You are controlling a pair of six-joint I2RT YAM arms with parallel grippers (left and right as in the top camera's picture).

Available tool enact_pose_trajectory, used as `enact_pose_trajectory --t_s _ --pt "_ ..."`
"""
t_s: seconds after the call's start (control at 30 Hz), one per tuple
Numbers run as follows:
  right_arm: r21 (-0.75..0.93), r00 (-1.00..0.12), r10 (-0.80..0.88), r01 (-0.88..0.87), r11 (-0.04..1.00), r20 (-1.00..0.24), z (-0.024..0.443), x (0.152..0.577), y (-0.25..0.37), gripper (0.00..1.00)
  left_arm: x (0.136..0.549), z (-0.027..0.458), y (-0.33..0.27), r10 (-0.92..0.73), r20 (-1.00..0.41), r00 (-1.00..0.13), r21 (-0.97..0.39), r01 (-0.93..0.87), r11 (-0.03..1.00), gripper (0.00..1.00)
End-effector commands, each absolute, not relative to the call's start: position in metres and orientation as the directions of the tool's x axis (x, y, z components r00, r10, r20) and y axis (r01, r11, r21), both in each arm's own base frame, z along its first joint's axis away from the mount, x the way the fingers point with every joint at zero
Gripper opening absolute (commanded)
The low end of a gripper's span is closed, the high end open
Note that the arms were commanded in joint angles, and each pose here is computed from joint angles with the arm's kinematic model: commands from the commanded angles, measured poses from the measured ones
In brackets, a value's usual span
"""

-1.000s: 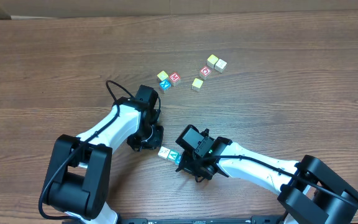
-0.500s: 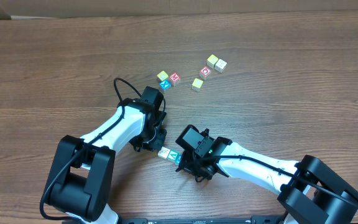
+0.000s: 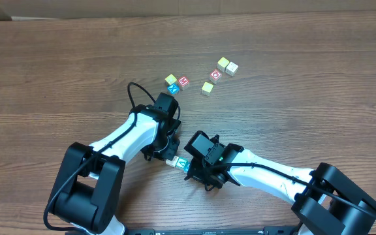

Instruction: Flip 5 blocks

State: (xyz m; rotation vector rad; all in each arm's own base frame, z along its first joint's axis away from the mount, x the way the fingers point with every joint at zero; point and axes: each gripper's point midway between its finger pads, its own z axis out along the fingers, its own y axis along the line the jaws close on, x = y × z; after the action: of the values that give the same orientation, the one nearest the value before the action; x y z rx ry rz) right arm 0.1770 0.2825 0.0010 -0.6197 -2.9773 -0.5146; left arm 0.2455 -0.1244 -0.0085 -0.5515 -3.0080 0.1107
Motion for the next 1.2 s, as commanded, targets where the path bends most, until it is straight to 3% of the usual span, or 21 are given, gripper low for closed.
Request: enact_pose_trajectory --t_s 0.0,1.17 --pt "0.311 -0.918 0.378 0.395 0.864 0.116 -0.0012 0.1785 0.2823 0.04 0.2010 -0.0416 -0.1198 0.395 0.232 -0.889 -0.124 0.376 0.918 0.04" --pt "0.335 -0.915 0.374 0.403 0.852 0.148 0.0015 0.1730 0.2921 0.04 0.2065 -0.0428 -0.1264 0.398 0.201 -0.895 -0.146 0.375 0.916 0.04"
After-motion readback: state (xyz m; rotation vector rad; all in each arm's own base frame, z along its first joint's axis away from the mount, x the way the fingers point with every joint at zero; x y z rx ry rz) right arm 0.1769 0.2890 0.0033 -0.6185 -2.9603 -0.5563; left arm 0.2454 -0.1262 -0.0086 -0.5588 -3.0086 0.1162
